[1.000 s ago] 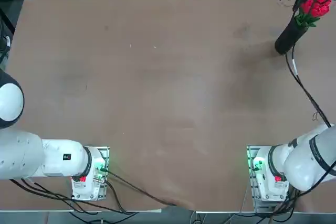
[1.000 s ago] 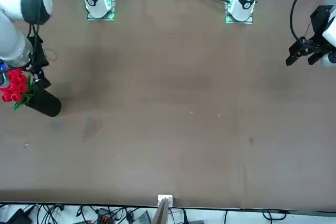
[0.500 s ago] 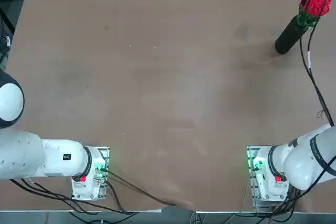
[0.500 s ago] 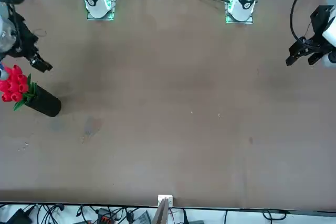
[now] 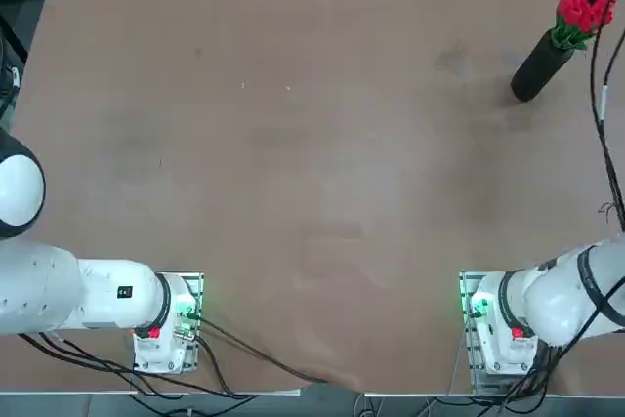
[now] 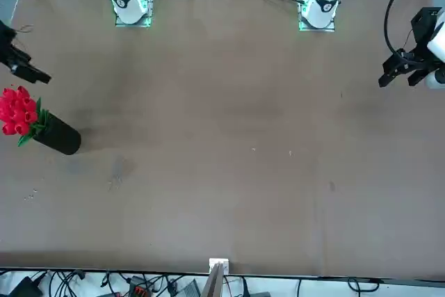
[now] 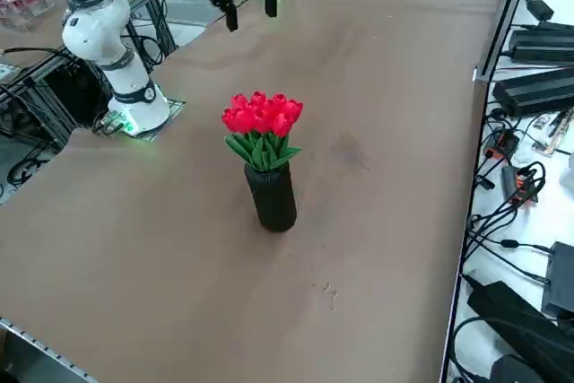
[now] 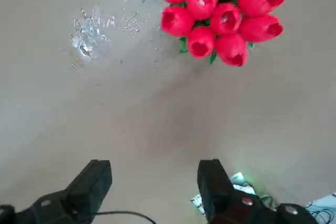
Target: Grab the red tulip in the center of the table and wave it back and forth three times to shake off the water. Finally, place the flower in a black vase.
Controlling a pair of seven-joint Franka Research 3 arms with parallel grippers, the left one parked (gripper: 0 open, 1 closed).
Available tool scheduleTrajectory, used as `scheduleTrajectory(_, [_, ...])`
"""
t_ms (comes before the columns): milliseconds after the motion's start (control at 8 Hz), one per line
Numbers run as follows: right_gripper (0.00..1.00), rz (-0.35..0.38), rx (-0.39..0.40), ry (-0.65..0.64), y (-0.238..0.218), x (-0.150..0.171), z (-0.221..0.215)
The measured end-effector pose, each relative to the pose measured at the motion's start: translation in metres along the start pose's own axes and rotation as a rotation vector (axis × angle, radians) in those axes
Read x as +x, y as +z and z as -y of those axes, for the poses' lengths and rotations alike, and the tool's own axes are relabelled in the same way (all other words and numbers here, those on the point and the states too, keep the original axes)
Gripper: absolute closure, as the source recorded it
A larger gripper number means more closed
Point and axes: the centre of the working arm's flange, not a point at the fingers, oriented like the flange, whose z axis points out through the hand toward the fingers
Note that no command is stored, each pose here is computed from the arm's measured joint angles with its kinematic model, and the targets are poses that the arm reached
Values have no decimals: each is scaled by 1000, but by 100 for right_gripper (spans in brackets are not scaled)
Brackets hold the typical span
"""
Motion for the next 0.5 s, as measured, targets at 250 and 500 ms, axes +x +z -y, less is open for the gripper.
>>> scheduleTrajectory(250, [0,9,-9,-48,6,5,2])
scheduleTrajectory(500, [0,-10,-26,-76,2,10,16])
